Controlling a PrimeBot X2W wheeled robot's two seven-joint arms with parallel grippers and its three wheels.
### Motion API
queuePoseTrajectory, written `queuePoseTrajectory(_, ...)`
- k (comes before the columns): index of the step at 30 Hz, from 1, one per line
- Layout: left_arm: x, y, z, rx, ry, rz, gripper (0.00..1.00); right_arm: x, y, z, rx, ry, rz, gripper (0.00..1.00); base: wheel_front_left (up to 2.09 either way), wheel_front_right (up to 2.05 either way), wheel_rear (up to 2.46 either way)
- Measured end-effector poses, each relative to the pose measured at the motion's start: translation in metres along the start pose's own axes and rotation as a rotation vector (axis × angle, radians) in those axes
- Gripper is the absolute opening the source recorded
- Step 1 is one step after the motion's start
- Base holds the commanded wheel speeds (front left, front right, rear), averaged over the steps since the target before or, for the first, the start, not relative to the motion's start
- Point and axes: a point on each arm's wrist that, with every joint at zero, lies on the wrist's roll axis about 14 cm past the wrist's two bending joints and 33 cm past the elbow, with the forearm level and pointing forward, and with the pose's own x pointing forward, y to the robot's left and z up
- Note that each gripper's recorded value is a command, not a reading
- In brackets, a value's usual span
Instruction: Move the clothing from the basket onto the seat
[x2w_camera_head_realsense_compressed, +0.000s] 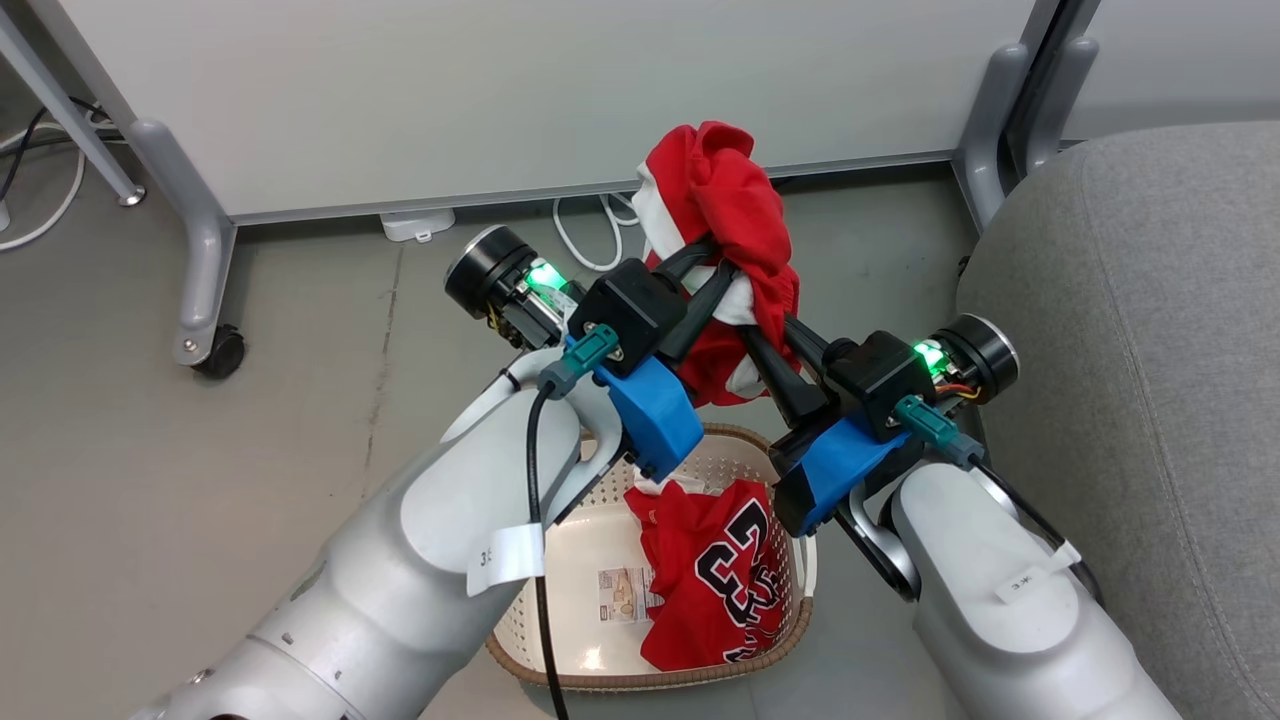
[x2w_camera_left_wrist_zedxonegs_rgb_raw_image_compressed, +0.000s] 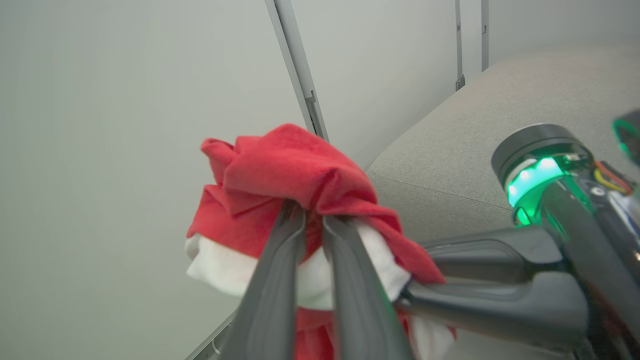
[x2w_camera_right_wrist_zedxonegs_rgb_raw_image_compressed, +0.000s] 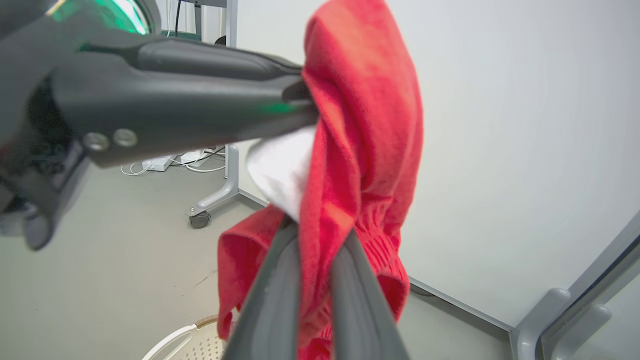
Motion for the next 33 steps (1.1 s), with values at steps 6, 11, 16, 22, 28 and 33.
queuePoseTrajectory(6,-0.001,0.003,-0.002,-0.012,0.006,0.011,1.0,0.0,-0.005,0.002,0.029,-0.01,-0.02,0.0,0.0,0.0,0.0)
queuePoseTrajectory(11,0.0,0.003,-0.003,-0.019,0.005,0.009,1.0,-0.001,-0.012,0.002,0.055,-0.015,-0.046,0.0,0.0,0.0,0.0)
queuePoseTrajectory(16,0.002,0.004,-0.004,-0.016,0.003,0.008,1.0,-0.004,-0.02,-0.002,0.065,-0.01,-0.073,0.0,0.0,0.0,0.0)
queuePoseTrajectory(22,0.006,0.001,-0.001,-0.02,-0.015,-0.004,1.0,-0.013,-0.039,-0.009,0.085,0.002,-0.138,0.0,0.0,0.0,0.0)
queuePoseTrajectory(28,0.012,-0.014,-0.006,-0.044,-0.028,-0.044,1.0,-0.033,-0.075,-0.015,0.103,0.005,-0.262,0.0,0.0,0.0,0.0)
queuePoseTrajectory(33,0.021,-0.032,-0.008,-0.067,-0.044,-0.094,1.0,-0.057,-0.108,-0.019,0.088,0.012,-0.373,0.0,0.0,0.0,0.0)
